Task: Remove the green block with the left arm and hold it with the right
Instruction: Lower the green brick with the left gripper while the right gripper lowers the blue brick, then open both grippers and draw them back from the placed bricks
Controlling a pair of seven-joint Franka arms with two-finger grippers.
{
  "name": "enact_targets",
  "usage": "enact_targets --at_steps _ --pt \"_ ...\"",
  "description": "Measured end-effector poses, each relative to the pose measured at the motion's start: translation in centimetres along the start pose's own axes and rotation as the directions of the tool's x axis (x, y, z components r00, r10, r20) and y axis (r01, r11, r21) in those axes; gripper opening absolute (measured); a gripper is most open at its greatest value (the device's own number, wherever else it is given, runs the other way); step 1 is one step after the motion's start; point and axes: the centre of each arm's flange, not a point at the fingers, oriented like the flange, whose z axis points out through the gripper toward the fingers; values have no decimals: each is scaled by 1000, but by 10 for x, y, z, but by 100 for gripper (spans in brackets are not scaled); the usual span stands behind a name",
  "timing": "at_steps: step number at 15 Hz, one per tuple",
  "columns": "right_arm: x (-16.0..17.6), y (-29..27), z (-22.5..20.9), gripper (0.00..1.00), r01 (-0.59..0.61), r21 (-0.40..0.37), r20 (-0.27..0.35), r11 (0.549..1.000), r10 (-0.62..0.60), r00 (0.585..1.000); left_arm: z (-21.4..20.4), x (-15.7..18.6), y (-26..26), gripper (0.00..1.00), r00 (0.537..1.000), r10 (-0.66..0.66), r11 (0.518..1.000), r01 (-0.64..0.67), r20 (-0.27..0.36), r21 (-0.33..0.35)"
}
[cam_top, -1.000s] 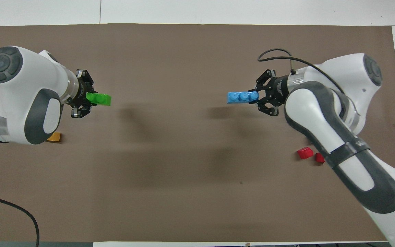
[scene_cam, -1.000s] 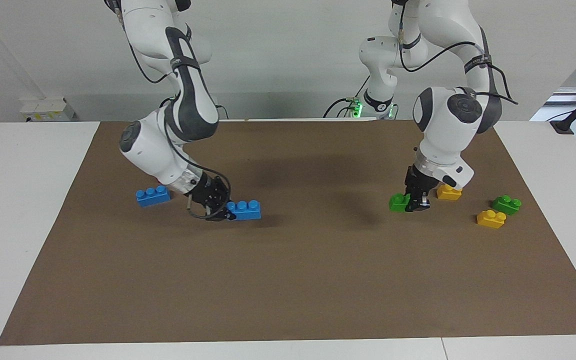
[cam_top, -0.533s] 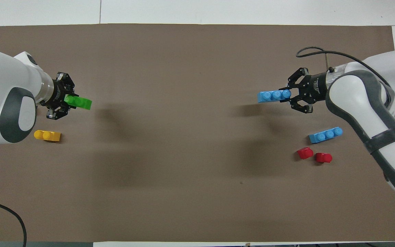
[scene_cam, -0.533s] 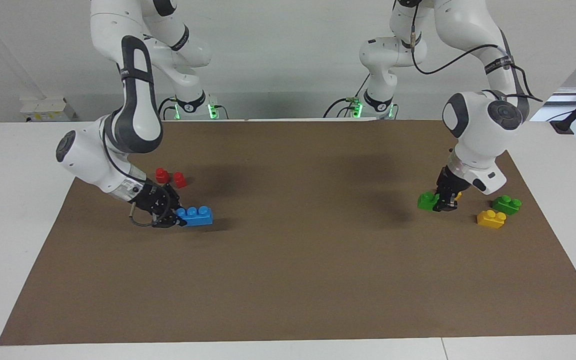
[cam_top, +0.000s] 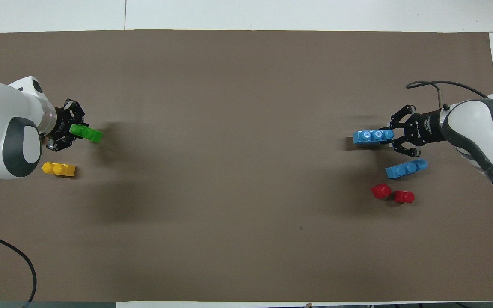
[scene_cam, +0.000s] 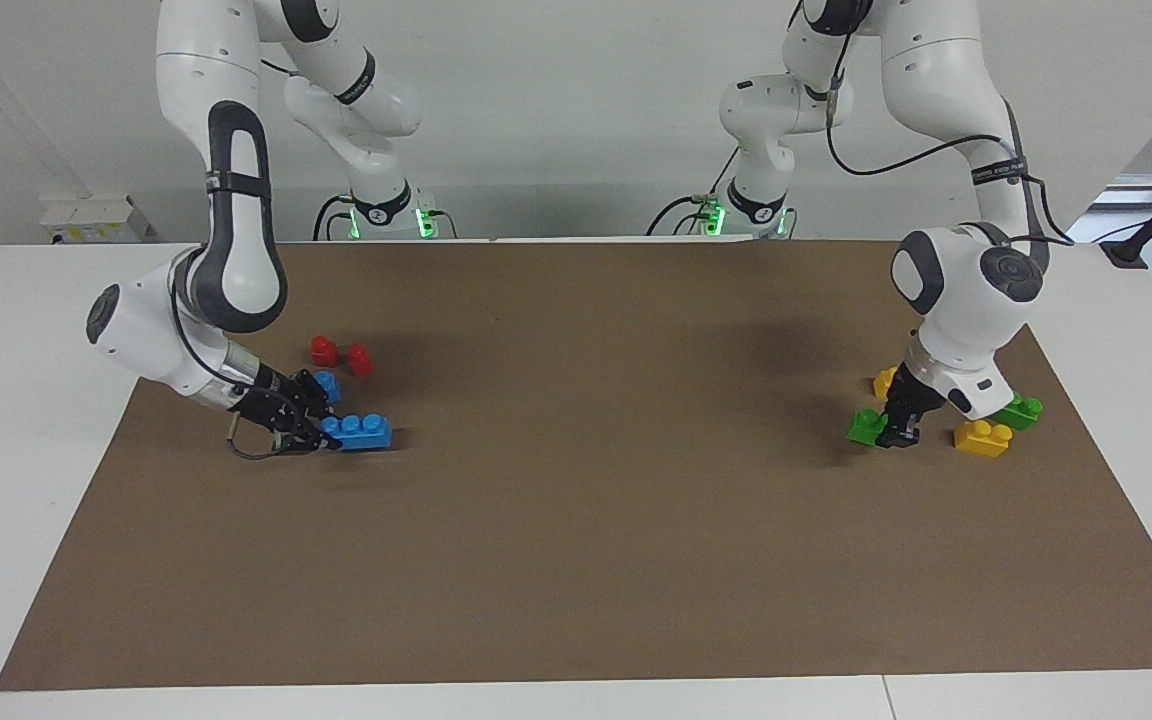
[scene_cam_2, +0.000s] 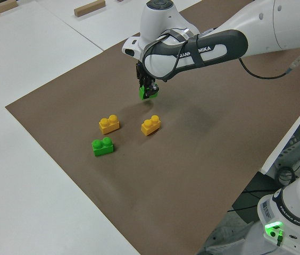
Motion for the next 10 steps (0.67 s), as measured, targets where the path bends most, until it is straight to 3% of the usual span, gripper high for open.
enact_targets --at_steps 10 --pt "7 9 15 34 1 25 -34 1000 0 999 27 27 5 36 997 72 997 -72 -5 -10"
